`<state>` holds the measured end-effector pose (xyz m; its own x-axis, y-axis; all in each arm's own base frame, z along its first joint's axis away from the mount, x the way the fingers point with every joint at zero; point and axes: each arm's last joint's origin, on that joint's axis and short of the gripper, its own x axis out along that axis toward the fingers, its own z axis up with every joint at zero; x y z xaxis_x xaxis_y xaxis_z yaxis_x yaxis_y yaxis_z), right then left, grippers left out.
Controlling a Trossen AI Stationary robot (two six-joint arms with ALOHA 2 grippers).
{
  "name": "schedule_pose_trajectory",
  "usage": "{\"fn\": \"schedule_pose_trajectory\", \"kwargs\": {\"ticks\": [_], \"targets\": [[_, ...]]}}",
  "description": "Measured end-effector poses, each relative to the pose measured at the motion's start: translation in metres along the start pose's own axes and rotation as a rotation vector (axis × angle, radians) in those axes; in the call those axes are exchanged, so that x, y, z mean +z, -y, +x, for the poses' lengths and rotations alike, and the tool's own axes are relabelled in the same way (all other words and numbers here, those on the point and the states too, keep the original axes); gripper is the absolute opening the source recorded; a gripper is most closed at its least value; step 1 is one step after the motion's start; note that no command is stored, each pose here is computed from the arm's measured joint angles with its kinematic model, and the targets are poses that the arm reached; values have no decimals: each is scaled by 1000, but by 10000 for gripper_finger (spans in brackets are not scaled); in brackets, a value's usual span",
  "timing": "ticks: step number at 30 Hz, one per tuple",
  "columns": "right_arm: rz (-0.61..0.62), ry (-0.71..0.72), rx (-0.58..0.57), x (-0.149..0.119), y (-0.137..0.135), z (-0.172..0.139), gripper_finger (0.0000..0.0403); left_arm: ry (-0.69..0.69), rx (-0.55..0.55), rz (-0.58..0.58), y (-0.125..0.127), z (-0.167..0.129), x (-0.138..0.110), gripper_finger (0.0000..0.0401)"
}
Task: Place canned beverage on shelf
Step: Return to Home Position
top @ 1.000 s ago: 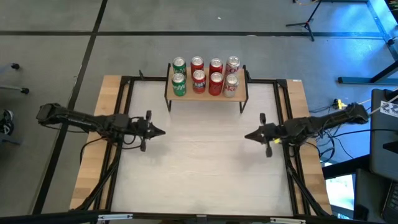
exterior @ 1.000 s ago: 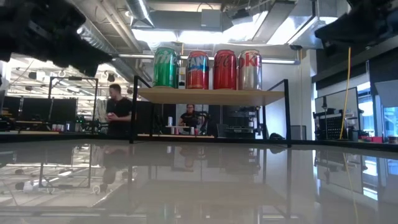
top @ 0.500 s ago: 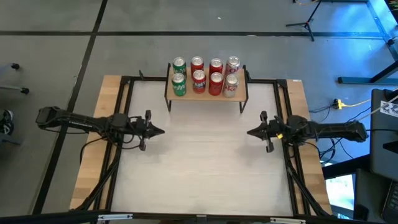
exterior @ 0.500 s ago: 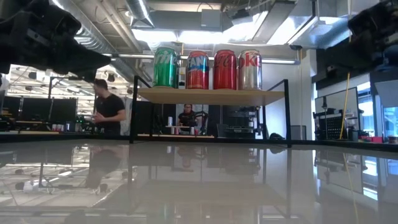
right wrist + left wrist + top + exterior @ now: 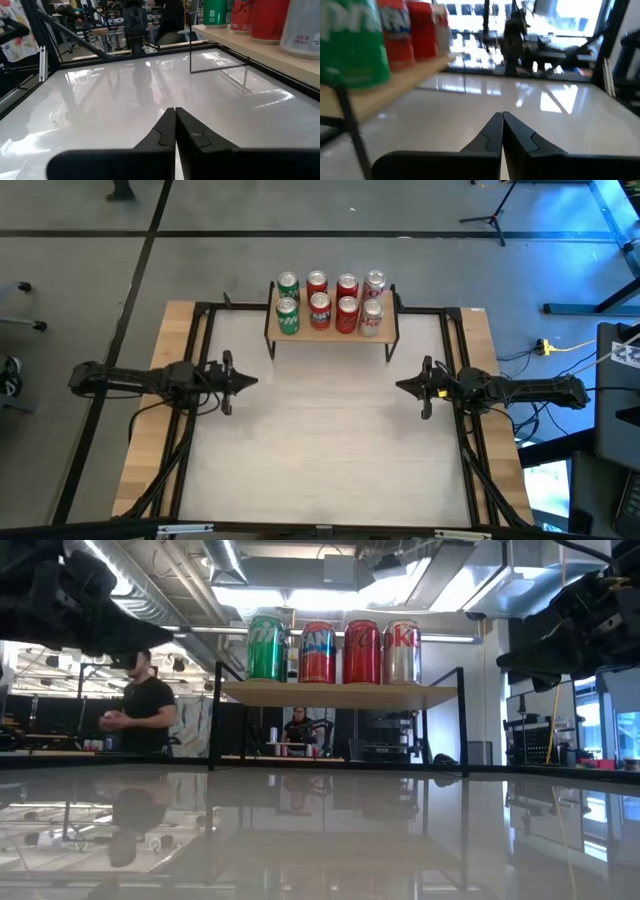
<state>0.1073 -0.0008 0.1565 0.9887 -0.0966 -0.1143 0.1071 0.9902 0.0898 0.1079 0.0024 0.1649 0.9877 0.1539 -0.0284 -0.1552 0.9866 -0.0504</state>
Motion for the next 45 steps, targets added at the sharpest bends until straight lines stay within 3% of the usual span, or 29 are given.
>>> {"fn": "schedule_pose_trajectory", "kwargs": {"ticks": [6, 10, 45], "targets": [[19, -2, 1, 0, 0, 0, 5, 81, -19, -2, -1, -12, 8, 0], [21, -11, 9, -1, 0, 0, 5, 42, 41, -28, -3, -12, 7, 0], [44, -16, 8, -1, 0, 0, 5, 31, 36, -26, -3, -12, 6, 0]]}}
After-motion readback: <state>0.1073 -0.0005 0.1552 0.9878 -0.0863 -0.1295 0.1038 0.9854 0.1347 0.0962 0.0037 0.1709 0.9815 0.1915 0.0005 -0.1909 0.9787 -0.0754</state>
